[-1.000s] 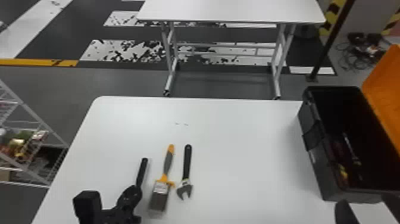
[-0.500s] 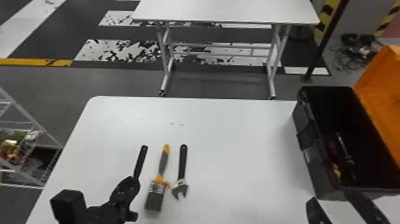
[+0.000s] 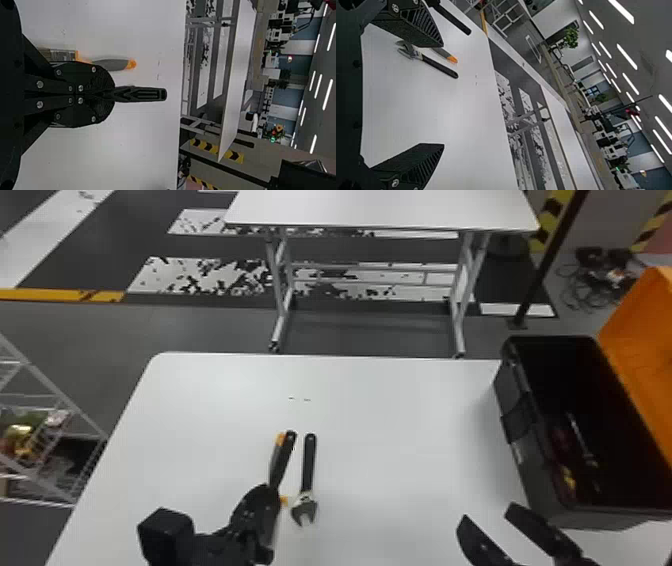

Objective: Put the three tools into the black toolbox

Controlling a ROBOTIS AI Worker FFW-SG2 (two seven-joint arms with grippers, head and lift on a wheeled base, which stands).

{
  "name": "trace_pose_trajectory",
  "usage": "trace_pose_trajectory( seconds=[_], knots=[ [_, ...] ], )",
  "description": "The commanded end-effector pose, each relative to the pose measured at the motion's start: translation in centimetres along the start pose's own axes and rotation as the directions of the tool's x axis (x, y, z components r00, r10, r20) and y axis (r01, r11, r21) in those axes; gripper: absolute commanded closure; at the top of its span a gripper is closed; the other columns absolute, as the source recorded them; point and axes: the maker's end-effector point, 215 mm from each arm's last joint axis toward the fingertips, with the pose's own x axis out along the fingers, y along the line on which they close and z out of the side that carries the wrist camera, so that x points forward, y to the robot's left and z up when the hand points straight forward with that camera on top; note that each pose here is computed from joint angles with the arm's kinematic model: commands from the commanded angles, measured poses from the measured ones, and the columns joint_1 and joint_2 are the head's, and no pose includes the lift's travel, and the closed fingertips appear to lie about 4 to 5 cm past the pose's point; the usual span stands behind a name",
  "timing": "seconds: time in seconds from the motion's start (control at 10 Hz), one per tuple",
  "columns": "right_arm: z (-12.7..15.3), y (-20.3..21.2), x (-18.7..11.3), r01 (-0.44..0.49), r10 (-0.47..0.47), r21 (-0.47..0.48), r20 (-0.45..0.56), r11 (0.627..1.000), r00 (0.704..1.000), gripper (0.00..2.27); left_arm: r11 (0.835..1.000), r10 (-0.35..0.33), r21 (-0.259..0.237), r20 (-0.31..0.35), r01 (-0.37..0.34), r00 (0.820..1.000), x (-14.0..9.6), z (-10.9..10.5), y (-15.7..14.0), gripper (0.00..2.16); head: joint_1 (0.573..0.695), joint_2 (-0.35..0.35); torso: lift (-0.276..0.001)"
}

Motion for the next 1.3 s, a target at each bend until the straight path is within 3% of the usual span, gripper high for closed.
trace_pose_trajectory(
  seconds=[0.0, 0.2, 0.3, 0.5, 0.9, 1.2],
  knots=[
    [-1.4, 1.1, 1.4, -0.031, 0.036, 0.063, -0.083, 0.998, 0.996, 0.11, 0.998, -0.049, 0.037, 0.001, 0.049, 0.999, 0.7, 0.2, -3.2, 2.14, 0.695, 0.044, -0.051],
    [-3.0, 2.8, 2.8, -0.07, 0.087, 0.104, -0.171, 0.992, 0.981, 0.1, 0.992, -0.1, 0.079, -0.006, 0.101, 0.995, 1.3, 0.1, -6.9, 2.14, 0.695, 0.012, -0.051],
    [-4.7, 3.5, 3.6, -0.076, 0.114, 0.152, -0.263, 0.985, 0.958, 0.1, 0.989, -0.113, 0.091, -0.005, 0.113, 0.994, 1.6, 0.3, -8.0, 2.14, 0.695, 0.004, -0.051],
    [-4.8, 5.3, 5.2, -0.112, 0.165, 0.181, -0.312, 0.977, 0.936, 0.1, 0.982, -0.149, 0.117, -0.007, 0.149, 0.989, 2.1, 0.6, -10.2, 2.14, 0.695, -0.011, -0.051],
    [-3.3, 5.7, 9.1, -0.13, 0.168, 0.133, -0.333, 0.983, 0.928, 0.1, 0.97, -0.189, 0.152, -0.028, 0.191, 0.982, 1.5, -0.6, -13.3, 2.14, 0.695, -0.012, -0.051],
    [-4.6, 4.8, 10.5, -0.126, 0.178, 0.165, -0.358, 0.978, 0.917, 0.1, 0.96, -0.203, 0.194, -0.031, 0.205, 0.979, 0.7, -1.0, -15.0, 2.14, 0.695, -0.03, -0.051]
  ],
)
